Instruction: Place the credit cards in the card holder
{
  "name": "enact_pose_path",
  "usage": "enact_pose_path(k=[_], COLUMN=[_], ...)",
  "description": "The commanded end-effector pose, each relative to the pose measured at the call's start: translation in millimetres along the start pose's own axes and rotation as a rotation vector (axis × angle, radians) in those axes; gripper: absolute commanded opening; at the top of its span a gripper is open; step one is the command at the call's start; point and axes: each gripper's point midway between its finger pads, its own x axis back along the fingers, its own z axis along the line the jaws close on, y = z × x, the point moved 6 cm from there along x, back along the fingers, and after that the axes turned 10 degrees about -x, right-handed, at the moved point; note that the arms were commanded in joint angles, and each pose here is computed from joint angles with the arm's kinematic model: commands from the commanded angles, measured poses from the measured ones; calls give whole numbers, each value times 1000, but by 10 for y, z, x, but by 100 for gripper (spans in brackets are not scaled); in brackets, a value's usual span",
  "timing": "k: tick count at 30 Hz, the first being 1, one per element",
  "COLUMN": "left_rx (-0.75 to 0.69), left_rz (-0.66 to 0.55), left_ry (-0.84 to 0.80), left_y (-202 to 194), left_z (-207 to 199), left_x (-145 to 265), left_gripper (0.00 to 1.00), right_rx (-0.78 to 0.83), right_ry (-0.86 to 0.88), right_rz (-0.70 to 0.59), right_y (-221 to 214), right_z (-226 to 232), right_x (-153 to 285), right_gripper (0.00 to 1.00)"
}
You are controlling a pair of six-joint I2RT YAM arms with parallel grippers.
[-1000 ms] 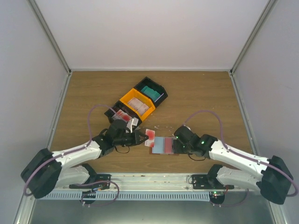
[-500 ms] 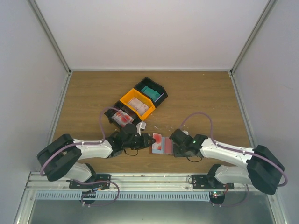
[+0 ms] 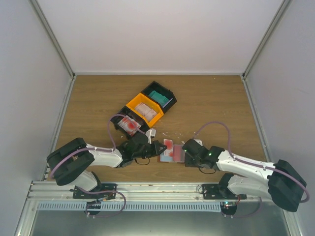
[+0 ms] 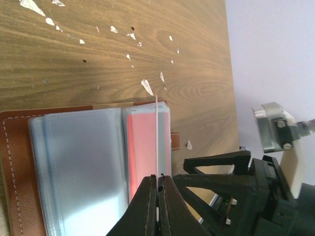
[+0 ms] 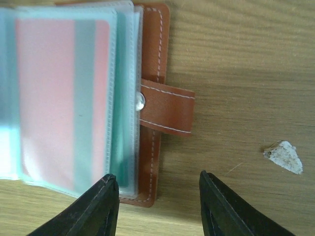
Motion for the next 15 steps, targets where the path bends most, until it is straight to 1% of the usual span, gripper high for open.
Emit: enact_pose_path(k=[1,4,7,10,15], left_rx=[-46,-57,-53,-52,-43], left_rz=[-59,-49,-40,-38,-30], left_ry=[6,10,10,10,5], left_y=[62,43,19,15,-3], left_z=[-14,-1,27,34,47], left_x=[2,-8,-20,-32,-51], left_gripper=[0,0,0,0,0], right_rx=[-6,1,-3,8,26], right_ry=[83,124,120,106,17], right_rz=[-57,-89,-113,-111,-68], right_y=[89,156,207,214,167], right_z=[127,208,237,249,195], right_x=[142,223,251,215,54], right_gripper=[49,58,65,68,66])
